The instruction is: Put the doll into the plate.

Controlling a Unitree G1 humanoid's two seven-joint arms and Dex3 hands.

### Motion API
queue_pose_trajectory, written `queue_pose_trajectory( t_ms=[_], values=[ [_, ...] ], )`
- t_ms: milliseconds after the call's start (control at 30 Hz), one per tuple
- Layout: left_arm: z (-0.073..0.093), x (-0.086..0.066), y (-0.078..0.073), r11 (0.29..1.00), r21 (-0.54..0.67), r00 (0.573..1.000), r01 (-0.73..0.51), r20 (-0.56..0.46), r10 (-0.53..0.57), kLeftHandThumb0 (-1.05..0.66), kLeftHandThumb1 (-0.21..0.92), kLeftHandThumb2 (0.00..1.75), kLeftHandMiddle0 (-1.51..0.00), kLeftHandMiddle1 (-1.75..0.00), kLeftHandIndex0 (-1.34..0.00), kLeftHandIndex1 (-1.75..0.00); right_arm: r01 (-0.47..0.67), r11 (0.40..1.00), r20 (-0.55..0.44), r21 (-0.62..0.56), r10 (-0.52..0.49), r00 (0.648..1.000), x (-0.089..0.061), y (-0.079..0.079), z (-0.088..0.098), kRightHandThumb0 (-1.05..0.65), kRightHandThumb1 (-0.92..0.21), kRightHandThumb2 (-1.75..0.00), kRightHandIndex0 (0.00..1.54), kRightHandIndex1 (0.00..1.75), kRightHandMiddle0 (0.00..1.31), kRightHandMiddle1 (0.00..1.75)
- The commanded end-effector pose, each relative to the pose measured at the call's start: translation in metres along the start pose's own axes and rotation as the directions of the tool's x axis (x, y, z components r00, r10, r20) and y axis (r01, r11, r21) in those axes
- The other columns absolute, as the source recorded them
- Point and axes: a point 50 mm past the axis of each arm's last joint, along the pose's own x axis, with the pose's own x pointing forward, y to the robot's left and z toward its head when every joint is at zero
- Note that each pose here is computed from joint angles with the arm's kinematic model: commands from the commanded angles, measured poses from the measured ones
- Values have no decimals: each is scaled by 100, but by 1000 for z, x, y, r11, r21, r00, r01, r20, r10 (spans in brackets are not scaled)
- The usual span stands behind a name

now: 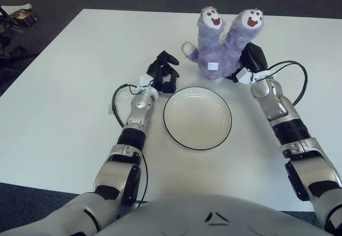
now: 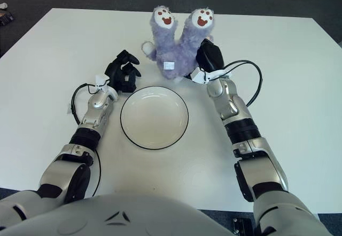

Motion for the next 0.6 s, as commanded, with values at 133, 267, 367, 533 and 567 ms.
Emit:
queue_pose_trajectory(
  t_ms=[133, 267, 367, 533, 567],
  values=[
    [-27, -19, 6, 999, -31, 994, -33, -105, 29, -1, 29, 134, -57, -175, -48, -171, 24, 999, 3, 38, -24, 1000, 1, -9, 7, 54, -14, -153, 75, 175, 99, 175],
    [-24, -16, 10, 999, -32, 996, -31, -90, 28, -1, 30, 135, -52, -175, -50, -174, 27, 999, 30, 44, -29, 999, 1, -14, 13, 54, -14, -153, 75, 175, 100, 175],
    [-22, -15, 12, 999, -34, 997, -39, -70, 36, -1, 30, 135, -52, -175, -50, -174, 24, 997, 41, 72, -27, 999, 1, -15, 16, 54, -14, -153, 75, 175, 100, 175],
    [-19, -13, 15, 997, -27, 997, -65, -52, 64, -1, 30, 134, -51, -175, -50, -174, 21, 996, 58, 87, -26, 998, -1, -15, 22, 54, -14, -154, 76, 175, 102, 175],
    [-18, -12, 15, 997, -24, 996, -73, -51, 71, -1, 30, 134, -51, -175, -50, -174, 19, 996, 61, 87, -25, 998, -1, -16, 24, 55, -13, -154, 76, 175, 102, 175]
  ],
)
